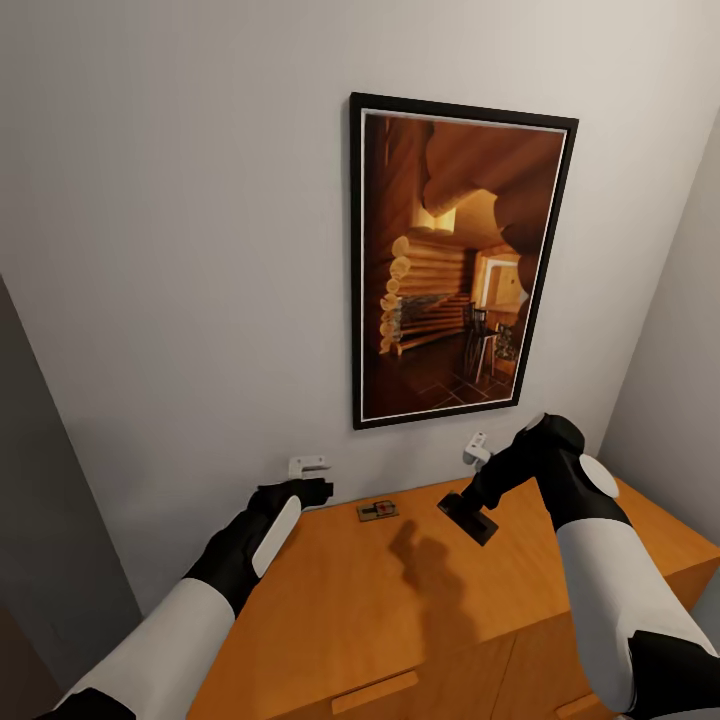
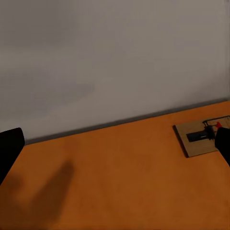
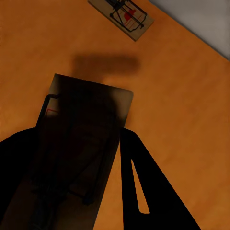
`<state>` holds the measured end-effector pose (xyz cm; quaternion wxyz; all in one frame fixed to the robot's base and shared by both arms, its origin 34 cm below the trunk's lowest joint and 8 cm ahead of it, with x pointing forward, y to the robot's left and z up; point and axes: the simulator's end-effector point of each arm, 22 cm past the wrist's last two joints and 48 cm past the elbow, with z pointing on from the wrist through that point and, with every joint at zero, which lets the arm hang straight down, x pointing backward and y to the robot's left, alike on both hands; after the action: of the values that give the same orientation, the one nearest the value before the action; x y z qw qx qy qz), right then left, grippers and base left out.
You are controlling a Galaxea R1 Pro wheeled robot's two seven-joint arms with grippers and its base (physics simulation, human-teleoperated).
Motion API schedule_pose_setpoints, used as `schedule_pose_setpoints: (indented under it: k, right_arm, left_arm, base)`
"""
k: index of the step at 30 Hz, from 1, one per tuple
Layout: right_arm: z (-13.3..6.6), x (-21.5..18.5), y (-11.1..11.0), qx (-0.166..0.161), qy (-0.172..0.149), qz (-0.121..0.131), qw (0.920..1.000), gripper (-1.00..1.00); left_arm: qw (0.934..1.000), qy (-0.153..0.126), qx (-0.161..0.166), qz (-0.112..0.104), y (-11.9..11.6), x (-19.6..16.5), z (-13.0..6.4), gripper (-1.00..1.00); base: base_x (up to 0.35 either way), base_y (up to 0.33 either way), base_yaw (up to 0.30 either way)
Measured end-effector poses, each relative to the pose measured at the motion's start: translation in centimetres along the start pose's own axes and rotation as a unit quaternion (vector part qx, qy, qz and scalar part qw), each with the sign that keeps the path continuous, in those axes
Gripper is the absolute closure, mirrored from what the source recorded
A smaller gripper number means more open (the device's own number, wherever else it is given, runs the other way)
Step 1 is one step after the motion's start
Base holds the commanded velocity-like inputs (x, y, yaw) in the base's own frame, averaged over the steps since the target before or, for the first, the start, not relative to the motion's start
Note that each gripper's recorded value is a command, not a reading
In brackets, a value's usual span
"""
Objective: Take the four mousetraps from the cabinet in the bathroom and place them on the bathroom floor. Make sure all four end up on the same floor surface, and ensure that at least two of them are either under or directly next to the same bathroom sink.
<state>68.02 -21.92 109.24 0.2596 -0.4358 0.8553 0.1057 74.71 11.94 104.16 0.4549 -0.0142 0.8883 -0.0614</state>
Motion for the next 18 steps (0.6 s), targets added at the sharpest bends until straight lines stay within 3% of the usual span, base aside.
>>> schedule_pose_setpoints:
  k: [18]
  right_arm:
    - [-0.26, 0.06, -0.25, 0.006, 0.004, -0.011, 0.9999, 1.00]
  left_arm:
    - [1.0000, 0.005, -0.001, 0.000, 0.14, 0.48, 0.19, -1.00]
  base:
    - [0.000, 0.000, 0.000]
